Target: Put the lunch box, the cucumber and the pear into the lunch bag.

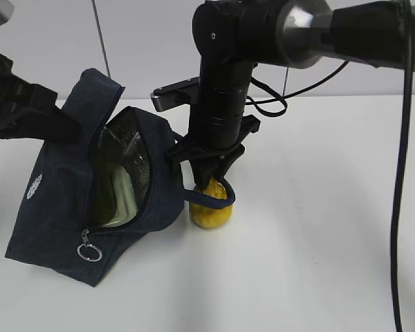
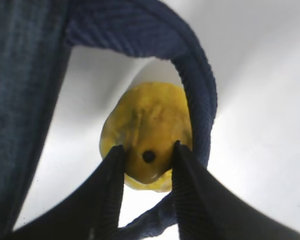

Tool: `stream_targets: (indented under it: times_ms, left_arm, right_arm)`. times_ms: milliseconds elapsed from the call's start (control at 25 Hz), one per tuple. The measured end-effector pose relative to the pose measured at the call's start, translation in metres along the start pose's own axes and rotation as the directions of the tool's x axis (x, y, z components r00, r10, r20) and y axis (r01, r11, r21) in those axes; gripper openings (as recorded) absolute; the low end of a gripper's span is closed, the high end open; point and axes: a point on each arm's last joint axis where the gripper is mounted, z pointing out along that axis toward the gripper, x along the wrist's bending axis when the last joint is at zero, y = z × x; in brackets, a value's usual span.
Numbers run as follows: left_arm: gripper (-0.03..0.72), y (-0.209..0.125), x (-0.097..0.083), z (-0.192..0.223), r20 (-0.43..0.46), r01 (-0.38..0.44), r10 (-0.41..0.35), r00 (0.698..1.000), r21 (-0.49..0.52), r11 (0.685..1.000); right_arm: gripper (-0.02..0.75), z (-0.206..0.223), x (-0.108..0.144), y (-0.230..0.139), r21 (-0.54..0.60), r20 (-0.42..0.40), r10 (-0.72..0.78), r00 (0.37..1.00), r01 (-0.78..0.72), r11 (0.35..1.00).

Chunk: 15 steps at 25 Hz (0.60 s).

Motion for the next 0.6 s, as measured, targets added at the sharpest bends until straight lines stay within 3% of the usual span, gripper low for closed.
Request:
stream_targets:
  times_ms: [600]
  left_arm:
    - [0.022,0.000,0.000,0.000,0.000,0.000,0.000,1.000,0.000,1.000]
  right_arm:
    - [0.244,-0.057,0.001,0.018,-0.172,0.030,-0.002,1.000,0.007,0.985]
